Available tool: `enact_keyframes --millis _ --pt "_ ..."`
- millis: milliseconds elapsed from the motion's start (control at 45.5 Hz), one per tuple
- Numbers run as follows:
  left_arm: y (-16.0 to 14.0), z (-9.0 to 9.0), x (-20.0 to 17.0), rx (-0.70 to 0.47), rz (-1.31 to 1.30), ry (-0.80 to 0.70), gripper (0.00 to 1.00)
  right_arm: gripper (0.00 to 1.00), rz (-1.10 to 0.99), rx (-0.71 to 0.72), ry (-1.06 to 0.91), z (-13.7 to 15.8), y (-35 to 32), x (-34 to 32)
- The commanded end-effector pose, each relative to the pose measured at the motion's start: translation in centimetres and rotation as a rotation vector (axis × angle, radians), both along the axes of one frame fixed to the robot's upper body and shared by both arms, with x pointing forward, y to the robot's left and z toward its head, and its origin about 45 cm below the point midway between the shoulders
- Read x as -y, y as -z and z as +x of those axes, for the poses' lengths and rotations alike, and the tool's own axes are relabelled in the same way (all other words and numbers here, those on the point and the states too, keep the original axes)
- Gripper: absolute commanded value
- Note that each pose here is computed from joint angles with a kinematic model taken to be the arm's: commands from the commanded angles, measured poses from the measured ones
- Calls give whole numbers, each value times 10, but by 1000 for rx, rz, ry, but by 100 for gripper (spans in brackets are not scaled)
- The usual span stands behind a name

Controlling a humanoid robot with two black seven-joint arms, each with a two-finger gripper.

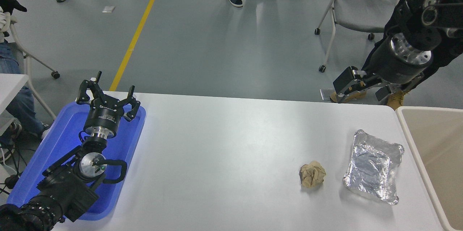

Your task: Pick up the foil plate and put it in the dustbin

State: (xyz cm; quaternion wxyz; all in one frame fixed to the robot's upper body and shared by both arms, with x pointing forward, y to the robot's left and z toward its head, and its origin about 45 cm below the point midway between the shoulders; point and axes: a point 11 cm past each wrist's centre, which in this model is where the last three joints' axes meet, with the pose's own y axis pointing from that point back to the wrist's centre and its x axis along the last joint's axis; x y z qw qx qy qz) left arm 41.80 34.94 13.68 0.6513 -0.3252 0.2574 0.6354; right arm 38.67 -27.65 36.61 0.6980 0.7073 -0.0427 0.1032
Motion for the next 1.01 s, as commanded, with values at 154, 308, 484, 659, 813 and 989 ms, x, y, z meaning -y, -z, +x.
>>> enact_keyframes --millis 154,308,484,659,813,989 --pt "0 0 0 0 0 0 100 100 0 -1 -1 0 1 0" --pt "0 0 0 0 0 0 100 100 2 1 1 1 1 0" --pt "0 0 0 0 0 0 100 100 3 4 5 3 2 1" --pt "0 0 0 0 0 0 100 100 7 12 11 7 2 3" --pt "0 0 0 0 1 1 100 100 8 11 17 7 4 5" --pt "0 0 0 0 0 0 100 100 8 20 20 10 2 5"
